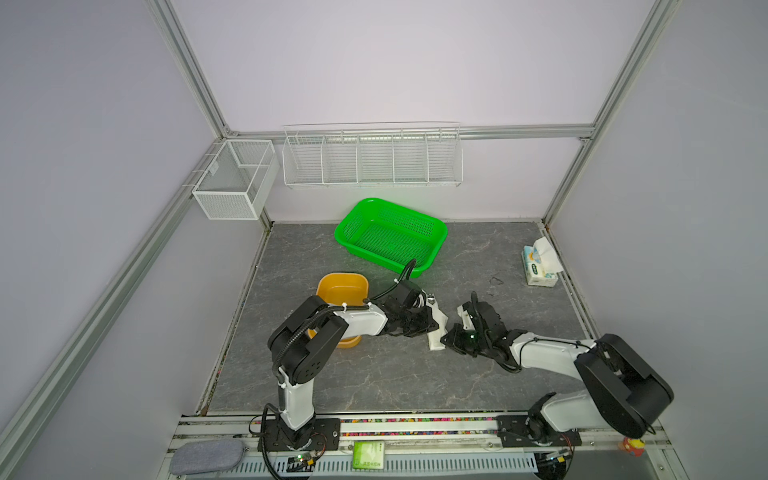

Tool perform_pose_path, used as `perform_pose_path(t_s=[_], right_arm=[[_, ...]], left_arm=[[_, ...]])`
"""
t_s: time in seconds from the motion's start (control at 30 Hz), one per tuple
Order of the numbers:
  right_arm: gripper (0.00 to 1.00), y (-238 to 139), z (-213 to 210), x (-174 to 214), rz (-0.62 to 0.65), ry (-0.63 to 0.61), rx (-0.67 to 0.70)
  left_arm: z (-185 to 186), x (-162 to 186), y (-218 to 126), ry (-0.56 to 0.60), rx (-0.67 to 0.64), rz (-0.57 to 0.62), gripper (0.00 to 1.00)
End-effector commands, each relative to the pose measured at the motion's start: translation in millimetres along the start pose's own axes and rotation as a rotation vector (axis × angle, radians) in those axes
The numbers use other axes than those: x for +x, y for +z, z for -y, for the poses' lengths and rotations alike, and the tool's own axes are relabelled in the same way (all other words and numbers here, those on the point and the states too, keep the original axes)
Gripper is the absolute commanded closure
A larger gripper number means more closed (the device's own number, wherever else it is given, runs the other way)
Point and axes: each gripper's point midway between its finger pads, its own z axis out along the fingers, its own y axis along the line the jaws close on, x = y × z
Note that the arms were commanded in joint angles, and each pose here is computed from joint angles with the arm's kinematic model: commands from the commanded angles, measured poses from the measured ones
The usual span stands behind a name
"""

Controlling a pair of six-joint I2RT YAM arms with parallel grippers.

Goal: Place the utensils on the paper napkin and roll it up

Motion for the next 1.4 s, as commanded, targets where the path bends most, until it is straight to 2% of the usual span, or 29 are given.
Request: perform_pose_path(t_s=[0.0, 0.27, 0.33, 0.5, 0.73, 1.07, 1.2, 1.37], right_arm=[[0.89, 2, 7, 4, -0.004, 0.024, 0.014], [0.84, -6, 0, -3, 0.02, 0.02, 0.015], [0.8, -9, 0, -5, 0.032, 0.021, 0.021], [0.61, -15, 0, -13, 0.073, 0.023, 0.038], [0.52, -12, 4, -26, 0.098, 0.071, 0.067], [0.51, -1, 10, -41, 0.138, 0.131, 0.063], [0.59, 8, 4, -43, 0.121, 0.132, 0.016], [0.76, 10, 7, -42, 0.123, 0.135, 0.012]], left_arm=[[-1, -2, 6, 0.012, -0.002, -0.005, 0.94], [-13, 4, 9, 0.008, -0.019, -0.015, 0.94], [-13, 4, 10, 0.008, -0.018, -0.017, 0.94], [-13, 5, 12, 0.007, -0.013, -0.021, 0.95], [-14, 7, 14, 0.005, -0.012, -0.028, 0.95], [-12, 9, 17, 0.01, -0.01, -0.033, 0.95], [-12, 10, 18, 0.009, -0.01, -0.037, 0.95], [-8, 8, 16, 0.013, -0.003, -0.031, 0.96]])
